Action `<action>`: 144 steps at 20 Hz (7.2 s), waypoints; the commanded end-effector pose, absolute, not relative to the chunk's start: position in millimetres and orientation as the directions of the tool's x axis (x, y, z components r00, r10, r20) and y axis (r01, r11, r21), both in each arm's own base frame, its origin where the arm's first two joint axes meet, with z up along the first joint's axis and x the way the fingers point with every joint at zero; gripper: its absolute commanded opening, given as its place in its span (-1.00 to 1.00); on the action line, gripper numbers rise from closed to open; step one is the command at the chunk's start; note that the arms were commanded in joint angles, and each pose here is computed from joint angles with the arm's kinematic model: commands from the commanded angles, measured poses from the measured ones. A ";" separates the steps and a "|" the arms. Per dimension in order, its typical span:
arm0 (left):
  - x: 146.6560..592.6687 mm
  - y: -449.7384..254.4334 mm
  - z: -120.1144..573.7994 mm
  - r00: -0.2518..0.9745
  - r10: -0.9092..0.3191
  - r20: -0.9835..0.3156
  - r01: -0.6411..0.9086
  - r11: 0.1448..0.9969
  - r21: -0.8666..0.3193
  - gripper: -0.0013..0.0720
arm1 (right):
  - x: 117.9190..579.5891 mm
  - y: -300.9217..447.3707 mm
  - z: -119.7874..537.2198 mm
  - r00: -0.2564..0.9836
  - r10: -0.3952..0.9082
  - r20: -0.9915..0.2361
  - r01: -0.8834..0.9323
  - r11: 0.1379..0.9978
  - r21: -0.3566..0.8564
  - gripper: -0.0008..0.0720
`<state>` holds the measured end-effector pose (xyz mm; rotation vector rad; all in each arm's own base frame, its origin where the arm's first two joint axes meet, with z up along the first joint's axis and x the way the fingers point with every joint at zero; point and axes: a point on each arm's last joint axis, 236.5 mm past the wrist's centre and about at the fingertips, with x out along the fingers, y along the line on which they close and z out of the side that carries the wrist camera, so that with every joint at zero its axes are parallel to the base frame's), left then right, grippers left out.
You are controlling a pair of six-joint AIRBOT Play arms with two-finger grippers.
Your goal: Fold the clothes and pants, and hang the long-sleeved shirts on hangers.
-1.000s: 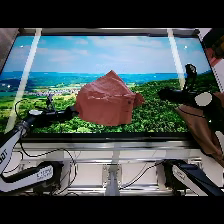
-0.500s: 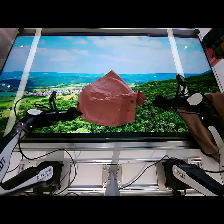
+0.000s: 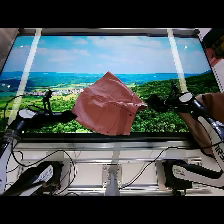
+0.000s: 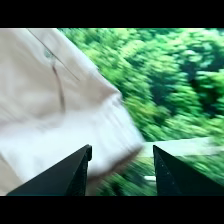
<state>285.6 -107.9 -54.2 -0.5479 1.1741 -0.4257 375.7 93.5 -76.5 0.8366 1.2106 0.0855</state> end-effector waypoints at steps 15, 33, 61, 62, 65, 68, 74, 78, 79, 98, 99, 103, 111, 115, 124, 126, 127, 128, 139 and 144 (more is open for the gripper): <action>257.1 -84.6 -76.2 0.220 -0.484 -0.847 0.051 0.872 -0.486 -0.94 | 348.8 51.9 -108.6 0.125 0.511 -0.850 0.271 0.807 0.525 0.42; 259.6 -81.1 -77.7 0.230 -0.470 -0.852 0.015 0.878 -0.479 -0.94 | 386.5 118.4 -117.4 0.214 0.562 -0.799 0.070 0.807 0.586 -0.92; 310.5 -196.9 -111.6 0.433 -0.426 -0.795 -0.103 0.852 -0.513 -0.94 | 559.9 125.8 -29.7 0.666 0.343 -0.662 -0.123 0.927 0.355 0.61; 310.5 -196.8 -111.5 0.433 -0.426 -0.794 -0.103 0.852 -0.513 -0.94 | 559.8 120.9 -24.1 0.671 0.335 -0.661 -0.129 0.931 0.341 0.61; 311.0 -197.1 -109.1 0.437 -0.428 -0.791 -0.098 0.852 -0.515 -0.94 | 552.4 92.4 -0.9 0.675 0.294 -0.677 -0.156 0.953 0.259 0.58; 313.9 -198.3 -97.5 0.459 -0.438 -0.773 -0.073 0.849 -0.524 -0.94 | 527.4 44.1 22.4 0.639 0.229 -0.734 -0.160 0.973 0.164 0.53; 290.6 -205.2 -99.1 0.368 -0.471 -0.801 -0.022 0.857 -0.514 0.98 | 435.7 -51.1 23.8 0.404 0.175 -0.898 -0.031 0.984 0.178 0.53; 272.9 -201.0 -97.6 0.291 -0.488 -0.823 -0.019 0.857 -0.515 0.97 | 383.4 -66.6 -1.0 0.229 0.234 -0.945 0.047 0.967 0.251 0.53; 276.2 -192.6 -94.2 0.303 -0.478 -0.825 -0.016 0.863 -0.505 0.97 | 373.5 -59.6 -9.1 0.195 0.266 -0.944 0.057 0.958 0.281 0.53; 313.1 -115.1 -65.4 0.248 -0.455 -0.855 0.022 0.885 -0.465 0.97 | 373.7 108.4 -107.3 0.130 0.603 -0.787 0.164 0.770 0.616 0.53; 317.8 -118.4 -62.8 0.251 -0.469 -0.847 0.032 0.878 -0.477 0.97 | 372.5 110.8 -109.6 0.111 0.614 -0.781 0.170 0.763 0.624 0.51; 324.5 -122.1 -62.2 0.258 -0.484 -0.836 0.033 0.869 -0.493 0.97 | 362.4 119.6 -122.7 0.048 0.653 -0.756 0.202 0.734 0.648 0.36; 316.5 -124.7 -71.7 0.208 -0.494 -0.844 0.009 0.864 -0.503 0.97 | 367.8 130.6 -120.4 0.066 0.700 -0.711 0.198 0.689 0.697 -0.71; 315.0 -124.2 -83.1 0.183 -0.491 -0.851 -0.009 0.865 -0.501 0.97 | 368.1 130.6 -119.6 0.067 0.700 -0.711 0.169 0.694 0.700 -0.92; 312.1 -148.5 -106.5 0.112 -0.612 -0.783 0.006 0.789 -0.615 0.42 | 366.1 131.7 -118.6 0.059 0.705 -0.707 0.165 0.691 0.703 -0.92; 321.5 -151.4 -103.0 0.145 -0.651 -0.745 -0.020 0.751 -0.660 0.42 | 366.1 131.7 -118.6 0.059 0.705 -0.707 0.165 0.691 0.703 -0.92; 325.0 -152.4 -102.9 0.156 -0.667 -0.729 -0.040 0.733 -0.679 0.42 | 366.0 131.7 -118.7 0.059 0.705 -0.707 0.164 0.692 0.703 -0.92; 326.8 -154.0 -103.5 0.160 -0.680 -0.715 -0.065 0.716 -0.695 0.37 | 367.2 131.4 -118.2 0.064 0.704 -0.708 0.140 0.696 0.704 -0.92; 301.2 -171.6 -106.8 0.037 -0.758 -0.652 0.012 0.653 -0.758 -0.12 | 386.6 125.0 -86.0 0.174 0.674 -0.718 -0.004 0.730 0.684 -0.92; 301.2 -172.8 -102.8 0.032 -0.764 -0.645 0.026 0.645 -0.763 -0.94 | 381.0 128.4 -81.5 0.152 0.688 -0.710 -0.034 0.721 0.692 -0.92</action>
